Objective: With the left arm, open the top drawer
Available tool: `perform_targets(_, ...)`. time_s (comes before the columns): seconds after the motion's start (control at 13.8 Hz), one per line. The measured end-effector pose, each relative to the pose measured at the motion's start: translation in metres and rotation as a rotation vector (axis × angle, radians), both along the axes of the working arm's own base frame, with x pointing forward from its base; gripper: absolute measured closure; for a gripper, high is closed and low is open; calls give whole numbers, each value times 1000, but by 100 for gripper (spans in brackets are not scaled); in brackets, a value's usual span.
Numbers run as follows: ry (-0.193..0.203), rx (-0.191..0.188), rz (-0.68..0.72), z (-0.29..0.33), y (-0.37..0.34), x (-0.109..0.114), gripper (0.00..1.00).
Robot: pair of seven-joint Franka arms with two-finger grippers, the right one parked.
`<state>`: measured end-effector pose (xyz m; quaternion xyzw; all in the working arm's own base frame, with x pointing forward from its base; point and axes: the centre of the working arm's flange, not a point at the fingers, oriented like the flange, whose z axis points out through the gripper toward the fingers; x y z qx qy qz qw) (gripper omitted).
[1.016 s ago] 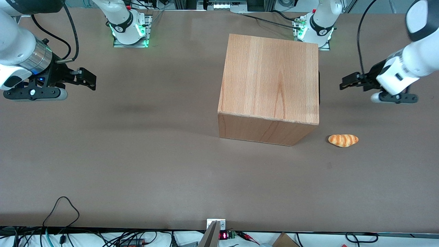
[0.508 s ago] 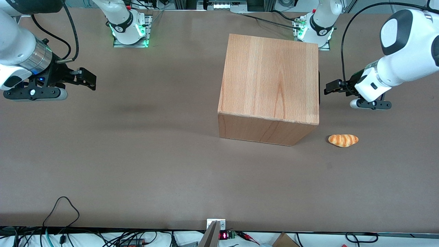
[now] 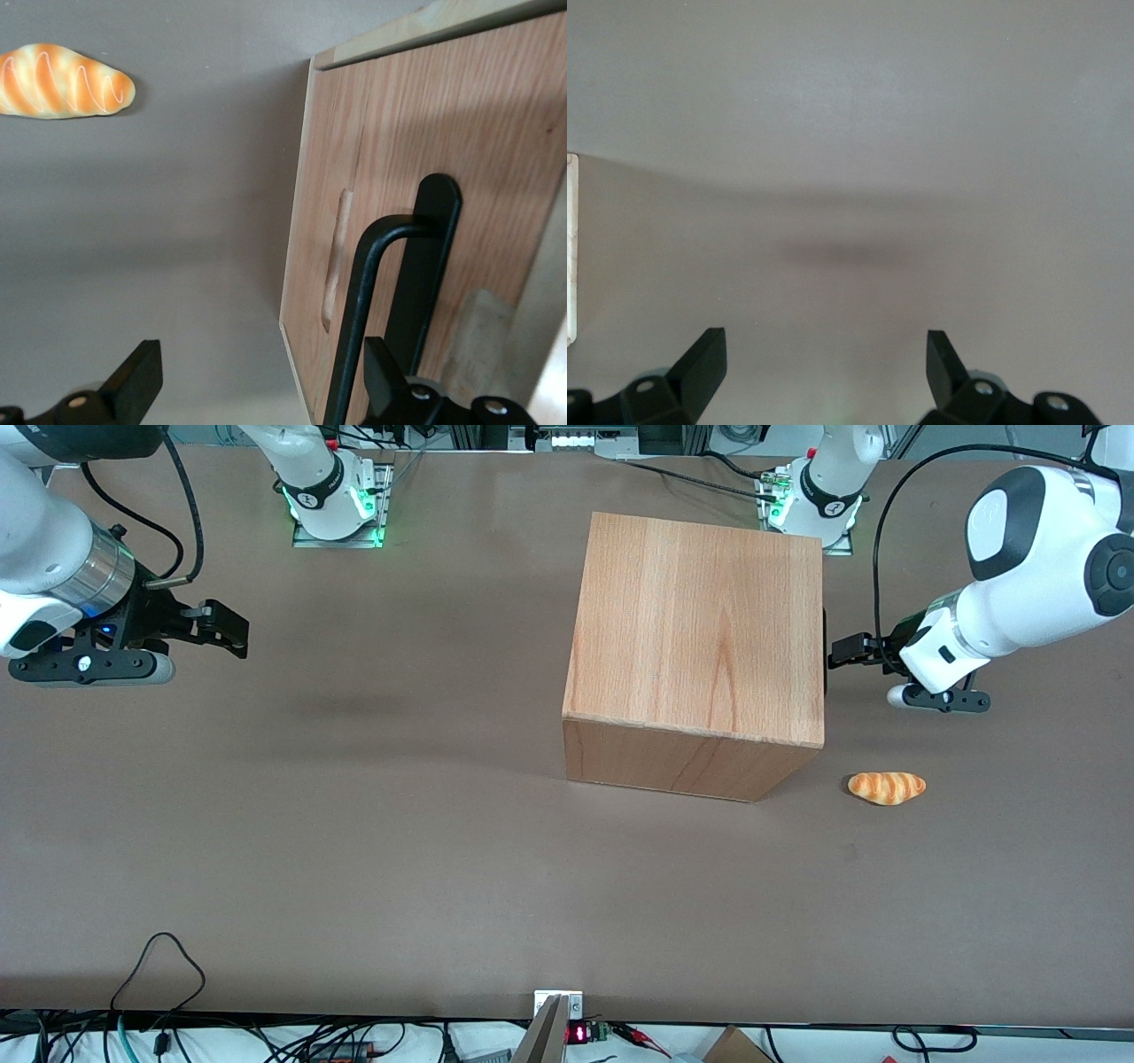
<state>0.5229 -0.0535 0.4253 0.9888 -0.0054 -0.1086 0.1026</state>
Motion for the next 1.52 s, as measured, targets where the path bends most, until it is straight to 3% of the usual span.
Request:
perform_targets(1.09,47,-21,-54,-37,-11,1,0)
perform_targets(1.52,47,-26,-69,-41,-11,2,0)
